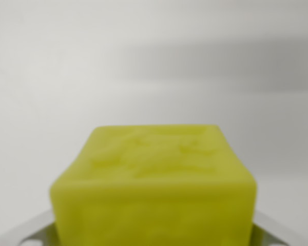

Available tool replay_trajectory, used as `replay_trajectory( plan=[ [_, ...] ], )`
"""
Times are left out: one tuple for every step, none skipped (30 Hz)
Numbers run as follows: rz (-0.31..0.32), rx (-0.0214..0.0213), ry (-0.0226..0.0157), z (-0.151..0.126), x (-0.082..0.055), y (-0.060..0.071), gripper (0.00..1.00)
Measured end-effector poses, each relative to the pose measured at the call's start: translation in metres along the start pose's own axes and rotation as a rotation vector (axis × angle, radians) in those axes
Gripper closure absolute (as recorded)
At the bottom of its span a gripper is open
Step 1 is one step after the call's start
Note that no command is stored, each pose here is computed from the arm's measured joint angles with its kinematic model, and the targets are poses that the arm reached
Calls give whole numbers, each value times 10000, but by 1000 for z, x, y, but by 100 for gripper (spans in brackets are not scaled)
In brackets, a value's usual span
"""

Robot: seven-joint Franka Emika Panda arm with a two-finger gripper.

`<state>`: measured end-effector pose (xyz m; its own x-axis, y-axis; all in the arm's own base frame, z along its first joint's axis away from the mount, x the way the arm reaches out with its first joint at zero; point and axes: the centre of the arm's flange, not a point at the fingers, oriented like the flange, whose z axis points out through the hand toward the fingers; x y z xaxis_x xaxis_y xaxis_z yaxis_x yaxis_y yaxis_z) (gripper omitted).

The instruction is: Pick yellow cube

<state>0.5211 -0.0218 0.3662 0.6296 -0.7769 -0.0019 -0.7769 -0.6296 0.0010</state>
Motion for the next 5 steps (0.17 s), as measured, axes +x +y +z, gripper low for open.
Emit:
replay_trajectory(
  plan=[
    [0,0,0,0,0,0,100],
    [0,1,1,0,0,0,100],
    [0,1,1,0,0,0,100],
    [0,1,1,0,0,0,100],
    [0,1,1,0,0,0,100]
  ],
)
